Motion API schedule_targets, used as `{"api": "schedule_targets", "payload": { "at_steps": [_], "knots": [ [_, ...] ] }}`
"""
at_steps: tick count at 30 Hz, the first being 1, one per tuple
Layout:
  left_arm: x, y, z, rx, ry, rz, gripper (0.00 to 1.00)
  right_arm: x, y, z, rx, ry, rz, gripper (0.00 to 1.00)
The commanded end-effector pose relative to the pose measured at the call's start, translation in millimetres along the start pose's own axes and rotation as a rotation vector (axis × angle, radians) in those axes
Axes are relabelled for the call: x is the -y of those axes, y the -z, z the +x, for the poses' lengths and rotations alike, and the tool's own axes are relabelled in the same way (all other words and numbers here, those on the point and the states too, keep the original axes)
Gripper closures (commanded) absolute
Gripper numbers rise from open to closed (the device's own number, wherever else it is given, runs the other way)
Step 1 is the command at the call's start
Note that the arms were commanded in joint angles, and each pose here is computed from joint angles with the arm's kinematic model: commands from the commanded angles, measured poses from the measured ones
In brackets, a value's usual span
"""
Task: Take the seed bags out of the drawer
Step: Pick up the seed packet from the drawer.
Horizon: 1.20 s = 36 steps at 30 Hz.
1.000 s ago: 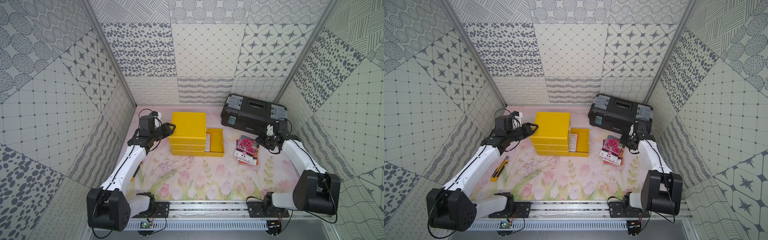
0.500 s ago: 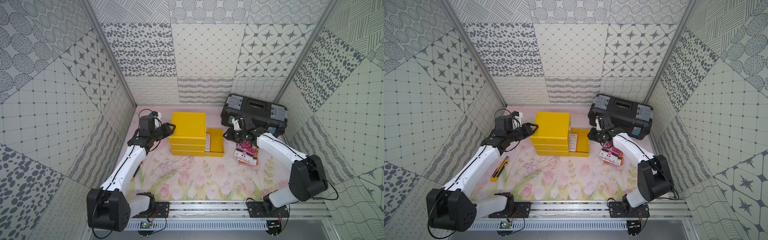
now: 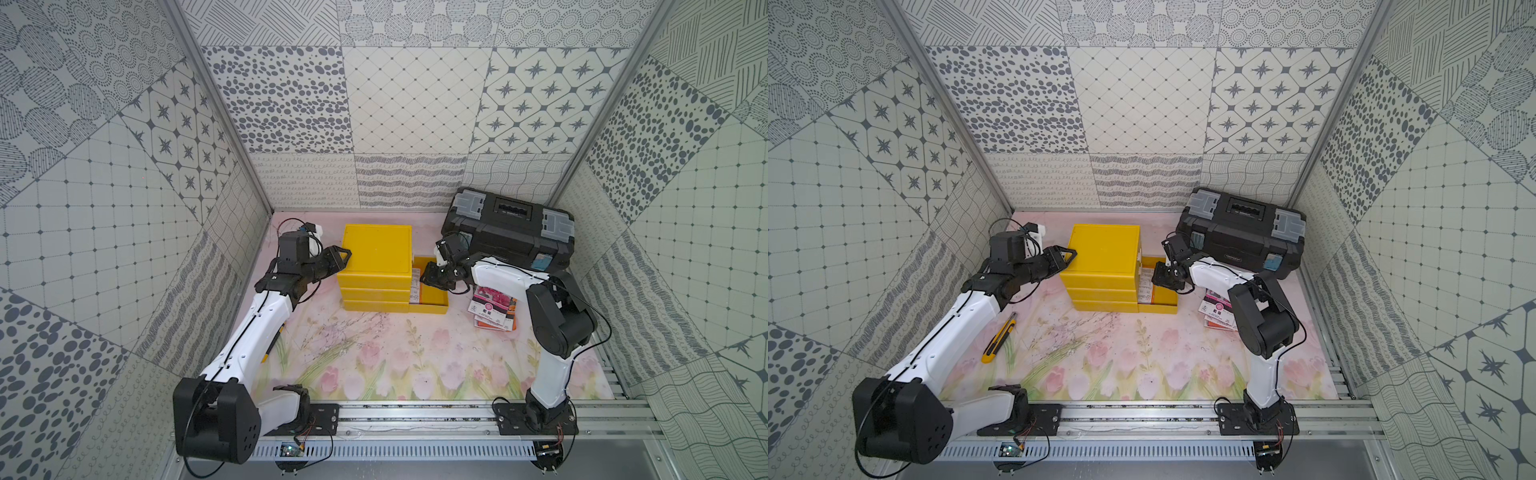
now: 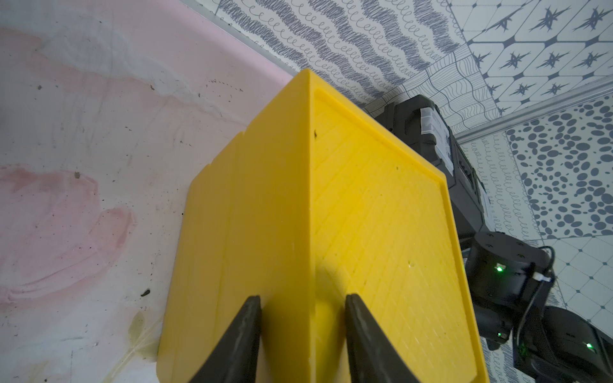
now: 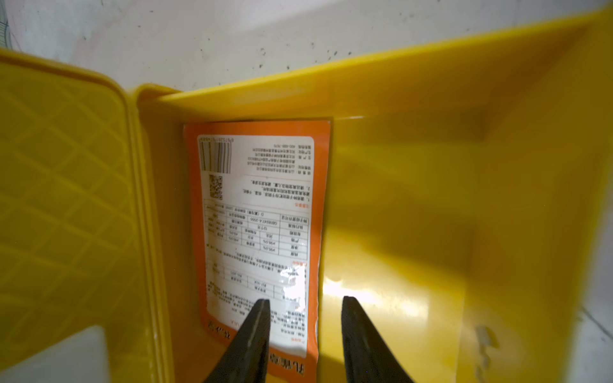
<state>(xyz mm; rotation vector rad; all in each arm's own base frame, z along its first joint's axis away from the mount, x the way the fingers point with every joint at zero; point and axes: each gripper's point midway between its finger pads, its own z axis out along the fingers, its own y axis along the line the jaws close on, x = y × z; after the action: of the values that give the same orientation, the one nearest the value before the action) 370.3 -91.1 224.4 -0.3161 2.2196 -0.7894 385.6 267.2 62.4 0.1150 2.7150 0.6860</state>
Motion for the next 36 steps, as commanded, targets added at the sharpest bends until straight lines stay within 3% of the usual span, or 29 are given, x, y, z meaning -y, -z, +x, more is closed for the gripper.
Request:
{"api": "schedule_targets", "payload": {
  "at_steps": [1,20,30,36],
  "knots": [
    [-43.1,9.6,88.5,-0.341,0.154,-0.161,0.57,-9.0,-11.4,-11.8,0.032,-0.005,-0.014,0.58],
    [-43.3,8.9,89.4,-0.344,0.157,-0.159,0.57,-2.6,-48.8,-6.2,-0.002,-0.031,0.019,0.58],
    [-43.4,8.8,89.7,-0.346,0.158,-0.159,0.57,17.2,-12.1,-27.5,0.071,0.081,0.209,0.57],
    [-43.0,8.9,89.6,-0.345,0.160,-0.157,0.57,38.2,0.6,-32.8,0.082,0.073,0.257,0.57]
  ]
}}
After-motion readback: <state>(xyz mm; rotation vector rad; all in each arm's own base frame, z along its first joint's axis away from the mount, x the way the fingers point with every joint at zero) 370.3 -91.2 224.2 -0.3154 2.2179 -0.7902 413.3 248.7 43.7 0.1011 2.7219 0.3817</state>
